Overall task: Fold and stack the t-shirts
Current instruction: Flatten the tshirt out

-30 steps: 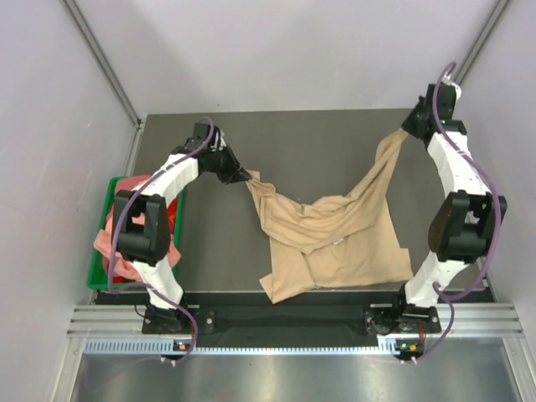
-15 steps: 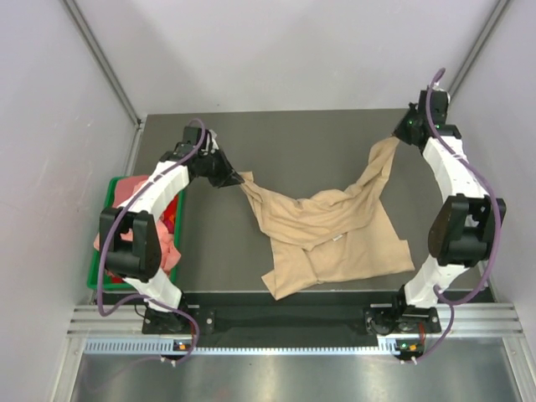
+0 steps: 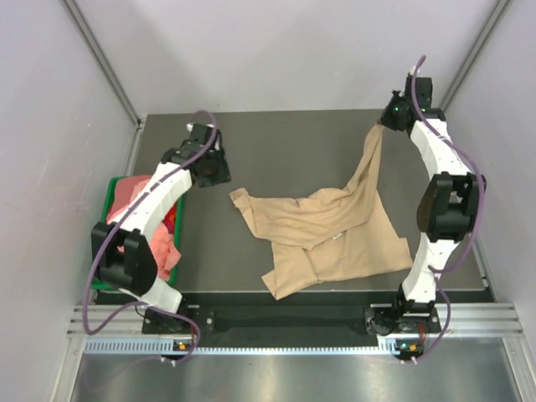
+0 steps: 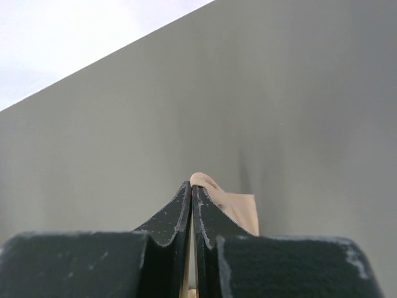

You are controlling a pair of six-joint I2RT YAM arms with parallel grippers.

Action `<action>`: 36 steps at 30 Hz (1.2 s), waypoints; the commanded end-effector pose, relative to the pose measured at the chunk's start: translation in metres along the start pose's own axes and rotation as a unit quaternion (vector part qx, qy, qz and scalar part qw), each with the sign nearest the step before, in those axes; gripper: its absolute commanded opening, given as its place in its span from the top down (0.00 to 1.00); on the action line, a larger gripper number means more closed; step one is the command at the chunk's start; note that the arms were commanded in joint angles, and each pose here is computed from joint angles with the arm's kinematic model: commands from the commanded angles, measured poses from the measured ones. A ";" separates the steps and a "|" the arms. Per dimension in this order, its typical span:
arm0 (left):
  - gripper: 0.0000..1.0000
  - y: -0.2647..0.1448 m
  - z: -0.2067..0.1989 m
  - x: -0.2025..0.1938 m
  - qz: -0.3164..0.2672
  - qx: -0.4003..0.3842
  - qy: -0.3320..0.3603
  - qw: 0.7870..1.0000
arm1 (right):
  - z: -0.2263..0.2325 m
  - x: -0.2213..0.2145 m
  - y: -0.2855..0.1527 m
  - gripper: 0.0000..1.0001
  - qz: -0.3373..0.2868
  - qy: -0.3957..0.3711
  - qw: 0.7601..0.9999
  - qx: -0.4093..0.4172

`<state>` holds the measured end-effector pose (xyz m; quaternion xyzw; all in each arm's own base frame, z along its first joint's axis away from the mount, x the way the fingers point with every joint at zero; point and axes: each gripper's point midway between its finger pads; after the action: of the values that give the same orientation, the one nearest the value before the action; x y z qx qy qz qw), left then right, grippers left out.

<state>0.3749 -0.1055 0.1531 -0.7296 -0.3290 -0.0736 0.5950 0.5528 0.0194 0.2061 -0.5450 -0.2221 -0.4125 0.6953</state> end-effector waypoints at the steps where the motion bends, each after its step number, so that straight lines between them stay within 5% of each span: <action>1: 0.49 -0.046 -0.055 -0.007 -0.060 -0.057 0.153 0.985 | 0.018 0.022 0.003 1.00 -0.027 -0.004 0.999 0.028; 4: 0.49 -0.046 -0.102 -0.058 -0.009 -0.131 0.241 0.961 | 0.020 0.023 0.014 1.00 -0.025 0.000 0.999 0.030; 12: 0.51 -0.002 -0.105 -0.147 0.049 -0.114 0.429 0.895 | 0.024 0.034 0.039 1.00 -0.031 0.008 0.999 0.039; 21: 0.52 0.025 -0.075 -0.193 0.121 -0.095 0.480 0.864 | 0.015 0.021 0.072 1.00 -0.019 0.032 0.998 0.053; 36: 0.51 0.058 -0.051 -0.217 0.129 -0.034 0.509 0.850 | 0.026 0.029 0.106 1.00 -0.036 0.048 0.994 0.090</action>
<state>0.2430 -0.2423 0.0197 -0.6635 0.1313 -0.3540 0.6459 0.6372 0.0415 0.1373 -0.4887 -0.2002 -0.4077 0.7449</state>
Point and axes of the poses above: each gripper's point midway between its finger pads, its own y axis out along the fingers, its own z axis along the line the jaws close on, x = y × z, and after that the axes turned 6 degrees about -y, right-handed
